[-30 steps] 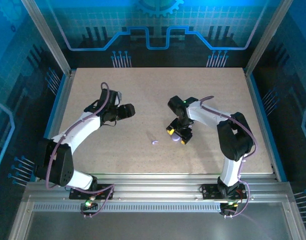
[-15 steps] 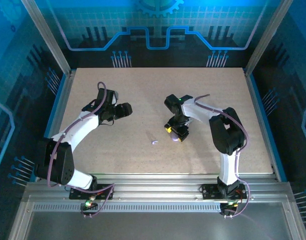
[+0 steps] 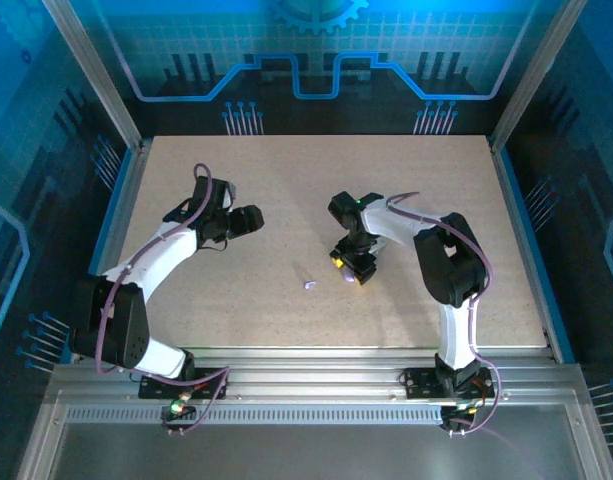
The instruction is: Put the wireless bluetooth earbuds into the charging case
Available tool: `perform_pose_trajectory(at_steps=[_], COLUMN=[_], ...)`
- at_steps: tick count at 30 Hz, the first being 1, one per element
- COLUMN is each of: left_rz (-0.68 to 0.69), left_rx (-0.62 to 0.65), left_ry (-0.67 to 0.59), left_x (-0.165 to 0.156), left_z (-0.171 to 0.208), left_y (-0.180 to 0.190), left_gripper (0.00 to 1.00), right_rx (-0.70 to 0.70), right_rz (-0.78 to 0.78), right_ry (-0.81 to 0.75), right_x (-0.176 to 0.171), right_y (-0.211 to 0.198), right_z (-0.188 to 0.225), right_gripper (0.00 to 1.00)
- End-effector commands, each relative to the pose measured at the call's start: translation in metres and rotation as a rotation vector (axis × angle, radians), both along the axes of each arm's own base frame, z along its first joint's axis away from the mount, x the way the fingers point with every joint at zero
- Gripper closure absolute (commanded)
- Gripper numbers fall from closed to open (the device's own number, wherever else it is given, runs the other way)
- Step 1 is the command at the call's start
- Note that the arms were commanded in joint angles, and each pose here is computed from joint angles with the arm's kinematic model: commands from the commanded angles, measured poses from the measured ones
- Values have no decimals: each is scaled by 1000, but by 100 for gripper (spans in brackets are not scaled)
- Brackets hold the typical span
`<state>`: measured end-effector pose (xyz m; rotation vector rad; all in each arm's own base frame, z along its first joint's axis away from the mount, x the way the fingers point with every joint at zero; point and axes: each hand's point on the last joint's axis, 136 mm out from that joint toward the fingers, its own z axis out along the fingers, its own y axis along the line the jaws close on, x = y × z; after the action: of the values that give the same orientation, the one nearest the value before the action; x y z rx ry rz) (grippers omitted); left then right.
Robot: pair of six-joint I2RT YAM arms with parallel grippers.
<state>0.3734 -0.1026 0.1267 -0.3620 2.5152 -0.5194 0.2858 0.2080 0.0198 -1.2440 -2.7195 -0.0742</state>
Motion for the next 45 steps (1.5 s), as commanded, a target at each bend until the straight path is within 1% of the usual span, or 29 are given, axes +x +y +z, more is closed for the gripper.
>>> perform_pose_trajectory(at_steps=[1,4,14,19,22,25,28,31,33,36,39,42,45], left_rz=[-3,-3,-10,-18,-34,-88,-167,-270,-378,-531,-622,-696,-755], left_rx=[-12,-13,-14,-21,-37,-80,-149,-199,-204,-173,-175,-223,-255], left_ry=[27,28,32,31,14,-27,-109,-223,-321,-454,-577,-707,-799], left_x=[-1,0,0,-1,-2,-5,-9,-15,-23,-40,-54,-65,-73], left_z=[-4,-5,-6,-5,-1,6,19,36,50,65,76,89,95], left_y=[1,1,0,-1,-5,-15,-30,-49,-67,-95,-112,-124,-136], left_gripper=[23,23,23,23,24,25,26,28,28,27,27,31,33], right_rx=[-34,-39,-59,-46,-52,-69,-66,-30,7,72,119,155,207], right_rz=[-46,-47,-57,-36,9,59,115,183,228,301,360,413,477], right_ry=[25,27,28,14,-29,-125,-270,-423,-522,-669,-764,-822,-903], right_x=[-6,-7,-10,-10,-6,0,8,15,19,27,29,29,30], right_y=[-11,-12,-21,-23,-24,-27,-28,-26,-23,-15,-9,-3,8], right_z=[-6,-8,-15,-18,-7,13,38,63,80,106,129,150,171], right_gripper=[37,38,49,53,54,54,55,55,55,55,55,55,56])
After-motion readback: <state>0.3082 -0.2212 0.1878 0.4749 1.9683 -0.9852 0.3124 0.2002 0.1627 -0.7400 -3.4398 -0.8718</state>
